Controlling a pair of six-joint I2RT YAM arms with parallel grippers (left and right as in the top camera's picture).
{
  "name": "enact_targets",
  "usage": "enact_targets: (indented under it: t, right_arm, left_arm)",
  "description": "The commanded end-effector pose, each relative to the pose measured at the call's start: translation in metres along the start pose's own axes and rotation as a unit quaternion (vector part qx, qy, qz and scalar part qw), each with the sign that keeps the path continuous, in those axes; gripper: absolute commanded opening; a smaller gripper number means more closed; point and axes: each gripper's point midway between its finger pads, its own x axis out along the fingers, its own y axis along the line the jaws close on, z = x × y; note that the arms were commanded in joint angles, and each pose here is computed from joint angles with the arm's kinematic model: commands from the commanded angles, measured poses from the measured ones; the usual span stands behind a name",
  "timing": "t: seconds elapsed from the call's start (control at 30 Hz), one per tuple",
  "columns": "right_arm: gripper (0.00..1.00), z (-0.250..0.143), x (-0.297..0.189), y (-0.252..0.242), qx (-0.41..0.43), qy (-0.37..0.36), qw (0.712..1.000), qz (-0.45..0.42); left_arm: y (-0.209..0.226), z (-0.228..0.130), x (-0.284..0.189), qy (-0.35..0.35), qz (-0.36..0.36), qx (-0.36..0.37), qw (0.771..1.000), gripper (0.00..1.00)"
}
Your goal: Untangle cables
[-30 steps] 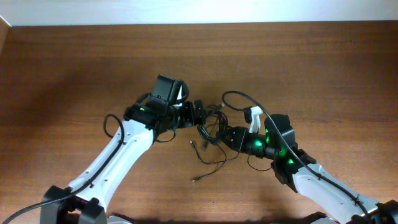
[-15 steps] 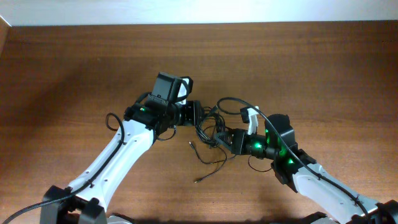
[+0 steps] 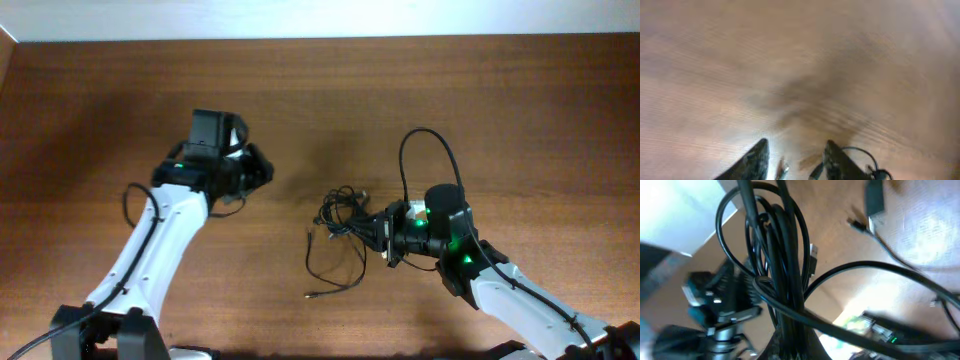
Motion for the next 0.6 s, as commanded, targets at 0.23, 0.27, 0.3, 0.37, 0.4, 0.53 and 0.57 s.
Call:
enact_targets:
  t: [0.23,0.27,0.3,0.37,0.4,0.53,0.57]
  right_arm:
    - [0.04,-0.001,0.000,0.012,-0.060,-0.008,0.998,0.019]
    - [0.04,0.003,-0.001,0.017,-0.142,-0.023,0.989,0.029]
    - [0.04,0.005,-0.001,0.024,-0.248,-0.038,0.967,0.037]
    - [0.04,0.007,-0.002,0.027,-0.405,-0.052,0.912,0.035]
    - [0.04,0.007,-0.002,0.027,-0.422,-0.053,0.905,0.034]
    - [0.04,0.007,-0.001,0.024,-0.482,-0.053,0.874,0.026]
    - [0.04,0.008,-0.001,0.023,-0.512,-0.054,0.857,0.022]
  left_arm:
    - [0.033,-0.026,-0.008,0.061,0.058,-0.087,0.993,0.70]
    - [0.033,-0.026,-0.008,0.062,0.057,-0.086,0.993,0.75]
    - [0.032,-0.027,-0.008,0.064,0.054,-0.083,0.993,0.78]
    - [0.015,-0.029,-0.007,0.079,0.006,-0.019,0.997,0.80]
    - [0.006,-0.028,-0.007,0.081,-0.019,0.012,0.996,0.79]
    - [-0.045,-0.026,-0.016,0.080,-0.165,0.138,0.973,0.56]
    - [-0.062,-0.024,-0.021,0.069,-0.211,0.181,0.958,0.47]
